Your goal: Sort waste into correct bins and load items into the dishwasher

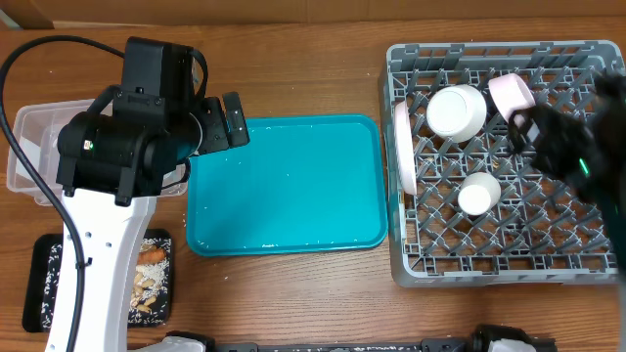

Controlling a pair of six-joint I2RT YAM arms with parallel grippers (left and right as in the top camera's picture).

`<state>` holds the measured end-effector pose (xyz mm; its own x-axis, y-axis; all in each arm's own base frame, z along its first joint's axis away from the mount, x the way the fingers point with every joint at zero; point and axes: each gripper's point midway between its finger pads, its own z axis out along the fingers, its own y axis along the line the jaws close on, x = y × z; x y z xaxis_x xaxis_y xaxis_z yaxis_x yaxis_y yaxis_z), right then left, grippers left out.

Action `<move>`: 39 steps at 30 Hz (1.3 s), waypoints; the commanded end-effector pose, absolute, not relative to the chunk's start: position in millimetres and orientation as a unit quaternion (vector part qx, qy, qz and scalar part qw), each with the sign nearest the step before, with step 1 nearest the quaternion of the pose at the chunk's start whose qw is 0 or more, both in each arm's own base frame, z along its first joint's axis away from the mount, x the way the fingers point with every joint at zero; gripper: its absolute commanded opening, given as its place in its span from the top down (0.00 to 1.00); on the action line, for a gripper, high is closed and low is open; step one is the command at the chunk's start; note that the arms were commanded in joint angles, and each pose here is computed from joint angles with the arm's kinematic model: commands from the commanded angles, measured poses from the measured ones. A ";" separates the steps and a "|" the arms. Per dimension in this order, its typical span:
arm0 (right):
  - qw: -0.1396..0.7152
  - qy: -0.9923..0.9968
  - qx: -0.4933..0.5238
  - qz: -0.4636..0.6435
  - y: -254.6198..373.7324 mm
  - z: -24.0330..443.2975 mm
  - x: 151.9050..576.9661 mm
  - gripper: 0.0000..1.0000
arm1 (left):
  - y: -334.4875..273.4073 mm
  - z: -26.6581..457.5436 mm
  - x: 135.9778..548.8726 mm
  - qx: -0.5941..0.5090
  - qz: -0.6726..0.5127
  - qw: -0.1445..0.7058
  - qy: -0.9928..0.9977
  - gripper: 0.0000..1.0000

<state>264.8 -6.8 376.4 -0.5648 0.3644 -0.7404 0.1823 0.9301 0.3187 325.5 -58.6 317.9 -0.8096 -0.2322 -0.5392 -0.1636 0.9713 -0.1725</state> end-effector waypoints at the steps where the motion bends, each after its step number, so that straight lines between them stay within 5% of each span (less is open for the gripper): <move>1: 0.546 0.822 0.131 0.099 -1.4 430.5 227.2 0.00 | -55.8 318.9 327.3 -0.105 -0.050 0.294 0.949 0.00; 6: 0.668 0.727 0.079 0.135 15.7 482.1 182.2 0.00 | -55.8 319.0 327.3 -0.105 -0.050 0.294 0.949 0.00; 11: 0.743 0.648 0.055 0.157 20.0 482.1 154.0 0.00 | -55.8 318.9 327.3 -0.105 -0.050 0.294 0.949 0.00; 25: 0.800 0.566 0.054 0.192 24.4 343.0 193.0 0.00 | -55.8 319.0 327.3 -0.105 -0.050 0.294 0.949 0.00; 39: 0.732 0.646 0.070 0.205 32.8 228.1 237.1 0.00 | -55.8 318.9 327.3 -0.105 -0.050 0.294 0.949 0.00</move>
<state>236.1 30.3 236.5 0.0956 0.3829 -0.9188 -0.1999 0.9116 0.3591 325.7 -58.0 317.8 -0.8091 -0.2318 -0.5401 -0.1652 0.9716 -0.1696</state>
